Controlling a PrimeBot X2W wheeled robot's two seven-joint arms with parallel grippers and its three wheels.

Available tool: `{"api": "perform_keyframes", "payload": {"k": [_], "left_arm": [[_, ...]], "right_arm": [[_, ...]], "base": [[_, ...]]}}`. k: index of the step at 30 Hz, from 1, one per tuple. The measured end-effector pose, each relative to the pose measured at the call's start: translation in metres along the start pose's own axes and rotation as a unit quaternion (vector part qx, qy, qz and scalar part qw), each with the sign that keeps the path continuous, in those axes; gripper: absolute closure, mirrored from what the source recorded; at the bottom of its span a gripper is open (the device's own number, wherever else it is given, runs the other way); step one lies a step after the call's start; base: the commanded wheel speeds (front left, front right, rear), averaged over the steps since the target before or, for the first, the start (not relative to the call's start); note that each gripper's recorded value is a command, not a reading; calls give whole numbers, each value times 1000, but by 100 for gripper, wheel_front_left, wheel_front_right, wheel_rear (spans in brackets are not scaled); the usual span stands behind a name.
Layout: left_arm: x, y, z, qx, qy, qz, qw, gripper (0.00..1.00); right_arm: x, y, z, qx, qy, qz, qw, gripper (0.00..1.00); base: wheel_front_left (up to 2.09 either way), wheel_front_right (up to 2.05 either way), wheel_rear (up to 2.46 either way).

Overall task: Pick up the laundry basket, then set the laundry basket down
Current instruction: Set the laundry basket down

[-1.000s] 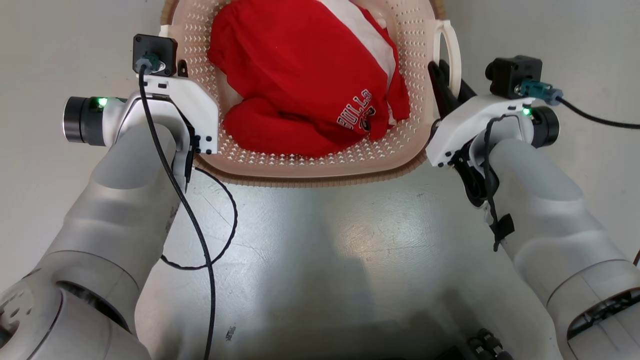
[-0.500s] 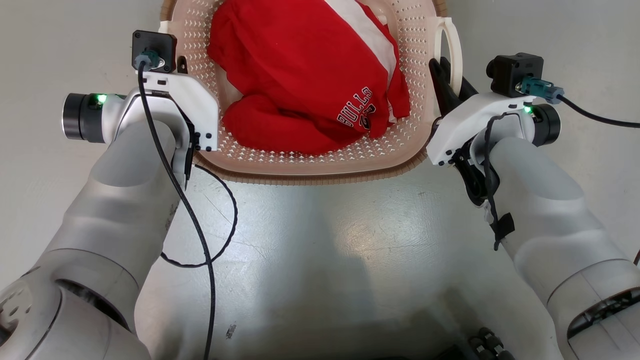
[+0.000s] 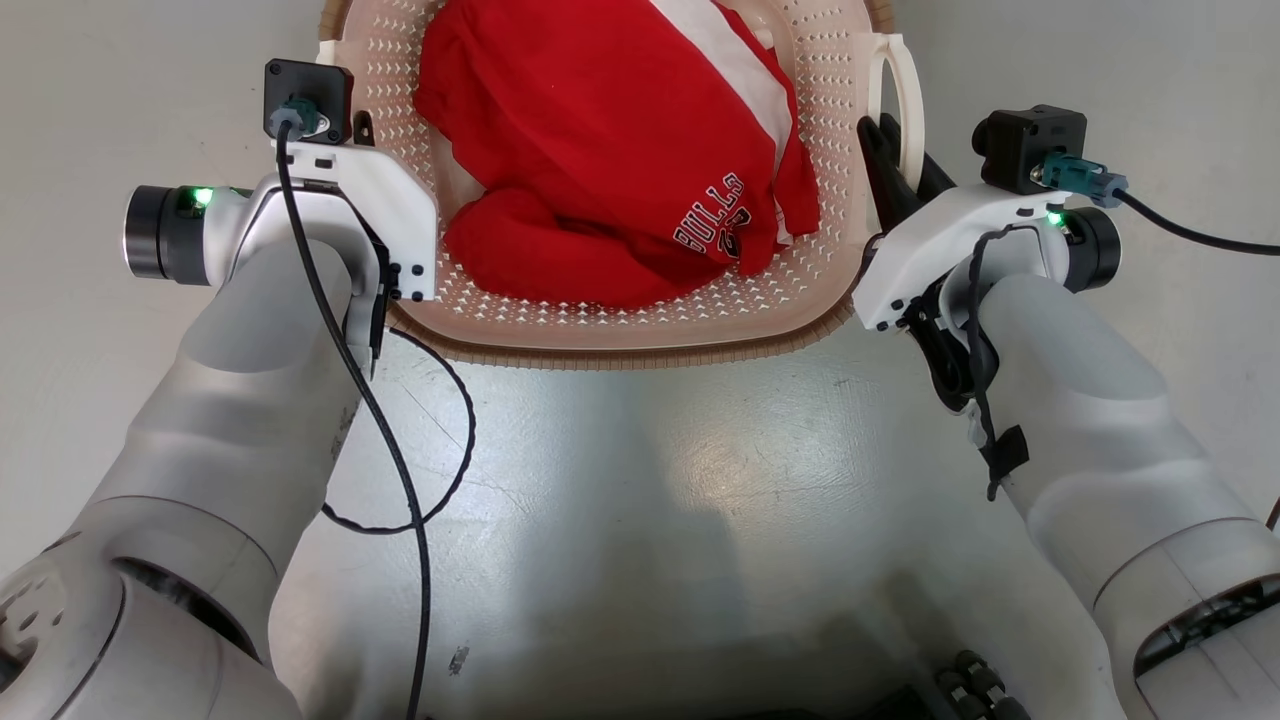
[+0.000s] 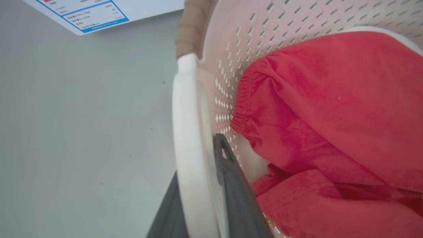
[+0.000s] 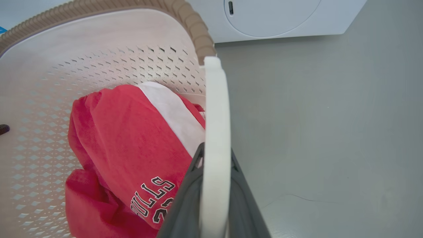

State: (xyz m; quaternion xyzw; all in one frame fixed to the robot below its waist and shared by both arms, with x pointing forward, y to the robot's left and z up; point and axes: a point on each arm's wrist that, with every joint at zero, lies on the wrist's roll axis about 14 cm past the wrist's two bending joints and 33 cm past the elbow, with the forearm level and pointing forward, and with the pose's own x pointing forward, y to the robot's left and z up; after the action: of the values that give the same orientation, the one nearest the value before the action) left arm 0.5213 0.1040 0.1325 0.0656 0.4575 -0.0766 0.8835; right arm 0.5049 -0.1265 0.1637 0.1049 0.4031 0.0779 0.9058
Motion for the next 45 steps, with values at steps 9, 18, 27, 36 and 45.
{"api": "perform_keyframes", "payload": {"k": [9,18,27,36,45], "left_arm": [[3,-1,-4,0,6,-1,1000,100],[6,20,-7,3,8,38,999,0],[8,21,-7,-1,3,40,999,0],[6,19,-1,-1,-7,39,999,0],[1,20,9,-8,-17,40,999,0]], "right_arm": [[1,-2,-5,1,5,-1,1000,100],[5,-6,3,-3,-4,-4,1000,0],[6,-8,1,1,-4,-7,1000,0],[3,-9,7,4,-10,-8,1000,0],[-1,-5,18,6,-23,-4,1000,0]], "base": [[0,0,0],[0,0,0],[0,0,0],[0,0,0],[0,0,0]]}}
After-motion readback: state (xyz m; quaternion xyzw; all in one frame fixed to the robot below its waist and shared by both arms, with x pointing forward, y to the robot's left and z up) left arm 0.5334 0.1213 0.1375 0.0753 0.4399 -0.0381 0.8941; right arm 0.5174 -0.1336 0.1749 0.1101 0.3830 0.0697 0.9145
